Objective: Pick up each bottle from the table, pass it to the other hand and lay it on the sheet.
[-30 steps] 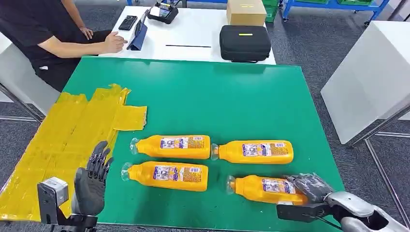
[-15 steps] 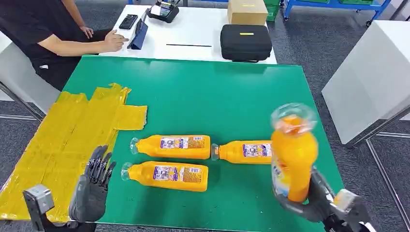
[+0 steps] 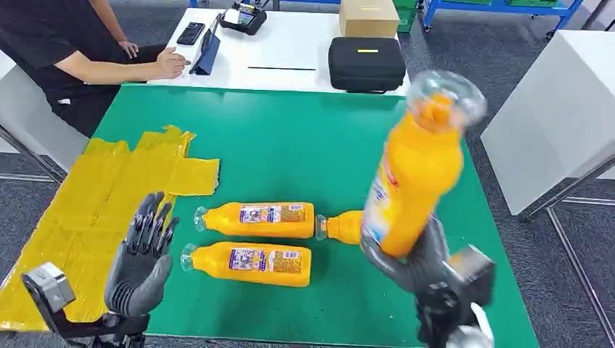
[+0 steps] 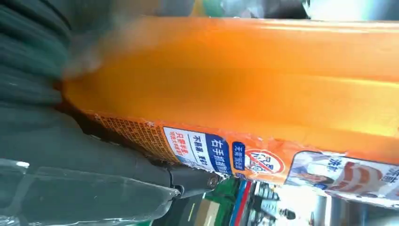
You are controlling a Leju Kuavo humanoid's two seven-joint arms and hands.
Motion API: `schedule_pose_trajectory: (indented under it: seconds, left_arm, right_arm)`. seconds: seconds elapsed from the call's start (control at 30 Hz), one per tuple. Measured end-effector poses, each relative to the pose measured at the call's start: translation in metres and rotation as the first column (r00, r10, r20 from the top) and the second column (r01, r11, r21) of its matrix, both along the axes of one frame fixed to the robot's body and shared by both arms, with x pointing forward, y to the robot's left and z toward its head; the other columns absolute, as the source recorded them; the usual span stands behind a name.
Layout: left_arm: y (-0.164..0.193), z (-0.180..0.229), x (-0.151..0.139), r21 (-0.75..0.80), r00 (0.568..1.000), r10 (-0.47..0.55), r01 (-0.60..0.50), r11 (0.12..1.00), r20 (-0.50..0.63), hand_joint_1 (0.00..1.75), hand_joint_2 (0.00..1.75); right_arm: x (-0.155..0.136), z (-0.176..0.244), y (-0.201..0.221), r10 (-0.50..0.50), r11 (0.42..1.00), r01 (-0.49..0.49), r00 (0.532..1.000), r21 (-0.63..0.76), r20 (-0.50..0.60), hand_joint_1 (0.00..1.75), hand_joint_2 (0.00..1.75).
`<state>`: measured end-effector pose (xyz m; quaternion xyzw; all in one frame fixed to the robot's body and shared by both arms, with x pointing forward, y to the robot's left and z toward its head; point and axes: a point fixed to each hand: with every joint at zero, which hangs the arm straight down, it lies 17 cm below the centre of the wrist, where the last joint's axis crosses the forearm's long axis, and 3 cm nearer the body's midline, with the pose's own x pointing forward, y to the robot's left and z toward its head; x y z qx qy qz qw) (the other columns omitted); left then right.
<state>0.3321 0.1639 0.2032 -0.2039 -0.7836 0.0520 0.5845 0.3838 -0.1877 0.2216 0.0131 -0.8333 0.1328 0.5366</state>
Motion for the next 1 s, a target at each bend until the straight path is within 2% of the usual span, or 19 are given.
schedule_pose_trajectory:
  seconds: [0.03, 0.07, 0.2, 0.23, 0.27, 0.3, 0.33, 0.4, 0.5, 1.0]
  left_arm:
    - [-0.004, 0.008, 0.003, -0.006, 1.0, -0.014, 0.014, 1.0, 0.014, 0.0, 1.75]
    - [-0.008, 0.014, 0.005, -0.01, 0.999, -0.027, 0.028, 1.0, 0.023, 0.0, 1.75]
    - [-0.019, 0.028, 0.01, -0.012, 0.995, -0.079, 0.08, 0.997, 0.061, 0.0, 1.75]
    - [-0.019, 0.029, 0.011, -0.012, 0.994, -0.082, 0.083, 0.997, 0.067, 0.0, 1.75]
    - [-0.019, 0.03, 0.012, -0.011, 0.994, -0.085, 0.086, 0.996, 0.071, 0.0, 1.75]
    - [-0.019, 0.03, 0.013, -0.007, 0.993, -0.089, 0.09, 0.996, 0.075, 0.0, 1.75]
    - [-0.02, 0.03, 0.013, -0.004, 0.993, -0.093, 0.093, 0.996, 0.077, 0.0, 1.75]
    - [-0.02, 0.031, 0.014, -0.002, 0.992, -0.097, 0.097, 0.995, 0.08, 0.0, 1.75]
    - [-0.021, 0.031, 0.016, 0.0, 0.992, -0.098, 0.099, 0.995, 0.084, 0.0, 1.75]
    - [-0.036, 0.039, 0.034, 0.015, 0.984, -0.138, 0.137, 0.99, 0.11, 0.0, 1.75]
  right_arm:
    - [0.009, 0.003, 0.017, 0.001, 1.0, -0.001, 1.0, -0.005, 0.0, 0.8, 1.75]
    - [0.015, 0.006, 0.034, 0.011, 1.0, -0.011, 1.0, -0.008, 0.005, 0.65, 1.75]
    - [0.026, 0.016, 0.083, 0.07, 0.997, -0.07, 0.997, -0.01, 0.009, 0.65, 1.75]
    - [0.027, 0.017, 0.091, 0.082, 0.997, -0.082, 0.997, -0.005, 0.009, 0.38, 1.75]
    - [0.027, 0.018, 0.096, 0.089, 0.996, -0.089, 0.996, -0.003, 0.008, 0.84, 1.75]
    - [0.028, 0.018, 0.101, 0.096, 0.995, -0.096, 0.995, -0.003, 0.006, 1.4, 1.75]
    - [0.027, 0.017, 0.106, 0.109, 0.994, -0.109, 0.994, -0.005, 0.002, 1.47, 1.75]
    - [0.026, 0.015, 0.112, 0.125, 0.992, -0.125, 0.992, -0.007, -0.003, 1.47, 1.75]
    - [0.024, 0.014, 0.12, 0.145, 0.989, -0.145, 0.989, -0.006, -0.011, 1.75, 1.75]
    - [0.025, 0.0, 0.151, 0.203, 0.972, -0.208, 0.978, -0.109, -0.053, 1.75, 1.75]
